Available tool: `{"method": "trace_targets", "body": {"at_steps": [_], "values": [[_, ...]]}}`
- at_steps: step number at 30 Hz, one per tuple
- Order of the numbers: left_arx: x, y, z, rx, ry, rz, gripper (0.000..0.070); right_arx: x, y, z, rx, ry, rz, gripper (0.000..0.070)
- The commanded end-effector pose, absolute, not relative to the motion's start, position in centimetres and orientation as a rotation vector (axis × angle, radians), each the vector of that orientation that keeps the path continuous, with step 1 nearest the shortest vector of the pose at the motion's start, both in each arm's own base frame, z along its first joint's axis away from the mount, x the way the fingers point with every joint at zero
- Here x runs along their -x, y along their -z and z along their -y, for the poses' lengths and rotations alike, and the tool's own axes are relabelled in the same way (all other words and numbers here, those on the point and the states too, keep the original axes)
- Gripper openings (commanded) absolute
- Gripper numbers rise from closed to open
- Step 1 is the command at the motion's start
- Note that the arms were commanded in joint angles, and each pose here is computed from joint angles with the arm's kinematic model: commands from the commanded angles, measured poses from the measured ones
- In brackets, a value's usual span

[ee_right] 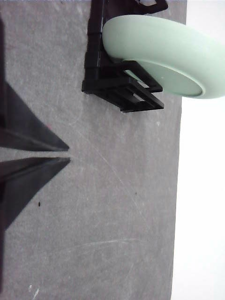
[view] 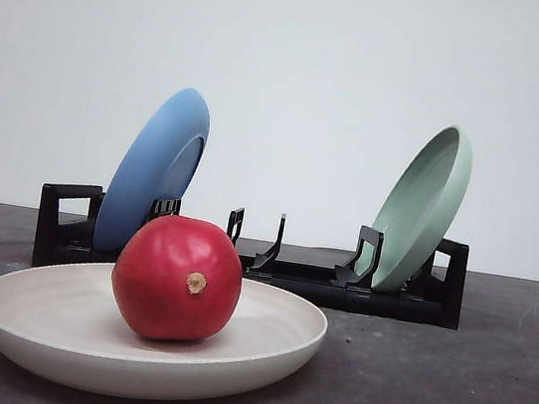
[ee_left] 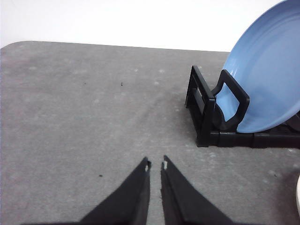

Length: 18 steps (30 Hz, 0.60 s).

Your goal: Place pomegranate in white plate

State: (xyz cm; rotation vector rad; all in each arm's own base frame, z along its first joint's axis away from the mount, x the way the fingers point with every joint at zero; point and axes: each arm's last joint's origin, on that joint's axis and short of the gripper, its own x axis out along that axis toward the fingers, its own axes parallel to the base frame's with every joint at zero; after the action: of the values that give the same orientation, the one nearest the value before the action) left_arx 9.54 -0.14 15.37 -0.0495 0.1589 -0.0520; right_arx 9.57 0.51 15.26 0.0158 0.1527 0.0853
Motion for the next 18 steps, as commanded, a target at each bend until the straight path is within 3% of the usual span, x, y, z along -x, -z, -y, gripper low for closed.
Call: {"method": "trace_targets", "body": {"at_steps": [1, 18], "values": [[-9.60, -15.20, 0.15, 0.050, 0.053, -0.152, 0.0025, -9.60, -15.21, -0.49, -0.026, -0.080, -0.149, 0.0016], [-9.60, -15.20, 0.15, 0.050, 0.053, -0.152, 0.0025, -9.60, -15.21, -0.49, -0.026, -0.080, -0.149, 0.0016]]}}
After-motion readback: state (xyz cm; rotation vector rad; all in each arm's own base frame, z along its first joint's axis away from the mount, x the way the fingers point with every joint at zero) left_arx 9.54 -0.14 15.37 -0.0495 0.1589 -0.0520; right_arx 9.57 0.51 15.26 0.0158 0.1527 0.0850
